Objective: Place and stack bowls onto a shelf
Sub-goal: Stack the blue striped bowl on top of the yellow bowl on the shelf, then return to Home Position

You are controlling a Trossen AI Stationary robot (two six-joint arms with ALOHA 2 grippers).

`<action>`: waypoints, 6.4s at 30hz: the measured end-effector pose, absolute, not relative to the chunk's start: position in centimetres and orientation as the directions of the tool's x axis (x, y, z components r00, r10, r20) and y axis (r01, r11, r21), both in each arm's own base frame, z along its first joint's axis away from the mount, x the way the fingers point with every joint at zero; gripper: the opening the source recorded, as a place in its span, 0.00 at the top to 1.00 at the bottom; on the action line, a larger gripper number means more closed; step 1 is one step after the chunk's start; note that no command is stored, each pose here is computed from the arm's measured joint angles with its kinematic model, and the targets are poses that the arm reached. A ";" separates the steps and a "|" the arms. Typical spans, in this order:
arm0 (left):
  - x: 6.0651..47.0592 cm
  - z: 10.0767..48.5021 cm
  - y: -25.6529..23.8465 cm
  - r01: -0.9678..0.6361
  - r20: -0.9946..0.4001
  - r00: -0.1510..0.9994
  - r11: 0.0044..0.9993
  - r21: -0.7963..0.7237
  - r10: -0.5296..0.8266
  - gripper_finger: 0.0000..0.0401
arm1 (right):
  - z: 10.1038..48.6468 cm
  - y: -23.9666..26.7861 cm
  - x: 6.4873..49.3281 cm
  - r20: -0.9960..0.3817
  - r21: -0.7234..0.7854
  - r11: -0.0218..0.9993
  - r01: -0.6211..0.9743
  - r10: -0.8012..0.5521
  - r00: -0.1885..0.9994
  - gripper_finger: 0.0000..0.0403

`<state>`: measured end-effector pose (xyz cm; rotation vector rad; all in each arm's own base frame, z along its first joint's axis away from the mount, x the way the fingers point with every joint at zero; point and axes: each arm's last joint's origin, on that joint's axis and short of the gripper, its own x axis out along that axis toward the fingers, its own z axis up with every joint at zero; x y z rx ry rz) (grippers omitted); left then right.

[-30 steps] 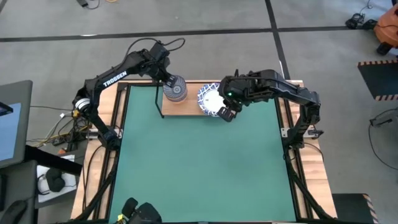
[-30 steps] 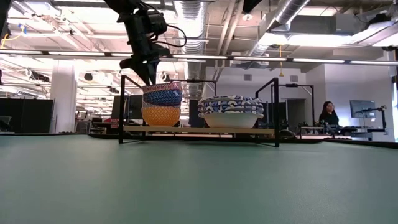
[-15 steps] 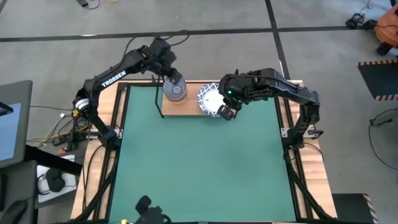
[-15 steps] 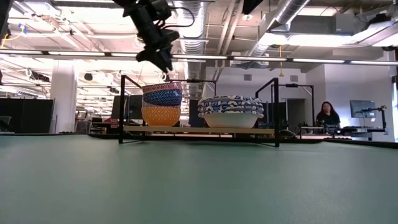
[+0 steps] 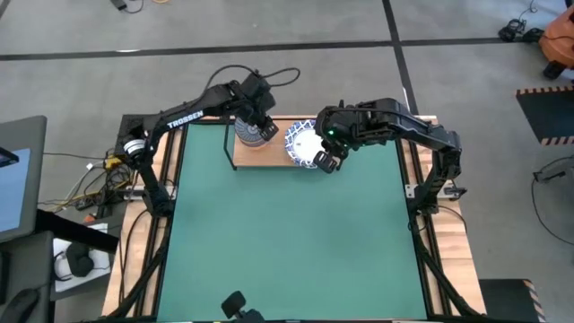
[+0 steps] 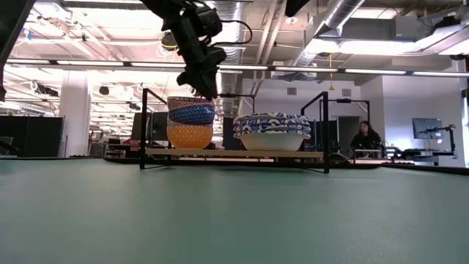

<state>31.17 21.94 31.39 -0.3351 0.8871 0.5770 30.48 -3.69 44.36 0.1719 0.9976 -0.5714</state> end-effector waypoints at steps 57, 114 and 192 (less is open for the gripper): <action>31.7 30.1 18.4 -0.473 -0.865 0.474 0.876 -0.095 0.162 0.73 | 44.3 -4.4 30.3 -0.834 -0.140 0.842 0.521 -0.384 0.395 0.84; 16.6 40.9 8.8 -0.178 -0.019 0.984 0.979 -0.100 0.177 1.00 | 41.7 -9.1 34.7 -0.324 0.333 0.938 -0.097 0.211 0.922 0.84; 9.6 21.3 1.5 -0.049 0.194 0.980 0.999 -0.004 0.049 1.00 | 28.2 -1.2 10.2 0.206 0.029 0.990 -0.137 0.128 0.970 0.96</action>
